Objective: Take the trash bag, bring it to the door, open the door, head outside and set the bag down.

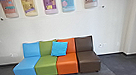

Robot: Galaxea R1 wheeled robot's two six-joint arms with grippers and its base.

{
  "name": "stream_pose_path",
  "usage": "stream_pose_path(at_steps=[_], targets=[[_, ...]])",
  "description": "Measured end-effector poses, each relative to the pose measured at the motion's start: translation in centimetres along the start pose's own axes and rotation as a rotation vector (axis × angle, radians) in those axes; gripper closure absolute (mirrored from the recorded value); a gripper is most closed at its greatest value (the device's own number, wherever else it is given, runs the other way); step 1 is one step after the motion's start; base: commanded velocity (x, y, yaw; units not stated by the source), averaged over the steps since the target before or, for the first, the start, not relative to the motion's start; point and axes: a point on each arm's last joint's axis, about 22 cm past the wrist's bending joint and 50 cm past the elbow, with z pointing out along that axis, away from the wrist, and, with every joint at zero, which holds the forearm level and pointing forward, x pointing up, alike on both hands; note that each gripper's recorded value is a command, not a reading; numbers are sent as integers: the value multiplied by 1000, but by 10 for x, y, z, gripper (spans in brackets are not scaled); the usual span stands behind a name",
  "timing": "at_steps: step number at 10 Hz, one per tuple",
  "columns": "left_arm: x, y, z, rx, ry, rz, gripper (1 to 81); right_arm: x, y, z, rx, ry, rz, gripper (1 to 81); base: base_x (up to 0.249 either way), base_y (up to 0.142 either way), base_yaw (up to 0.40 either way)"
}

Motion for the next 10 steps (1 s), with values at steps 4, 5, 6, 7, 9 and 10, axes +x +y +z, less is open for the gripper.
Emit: stream_pose_path(at_steps=[4, 5, 6, 7, 9, 10], targets=[[-18, 1, -1, 0, -17, -7, 811, -23, 0, 0, 0, -23, 10, 10, 0, 0, 0], [-15, 3, -1, -1, -13, -5, 811, -23, 0, 0, 0, -22, 10, 10, 0, 0, 0], [-13, 5, 0, -3, -8, -4, 811, -23, 0, 0, 0, -21, 9, 10, 0, 0, 0], [-14, 5, 0, -3, -9, -4, 811, -23, 0, 0, 0, -21, 10, 10, 0, 0, 0], [-14, 4, -1, -2, -8, -4, 811, -23, 0, 0, 0, -21, 9, 10, 0, 0, 0], [-14, 4, -1, -2, -9, -4, 811, -23, 0, 0, 0, -21, 10, 10, -63, 0, 0]])
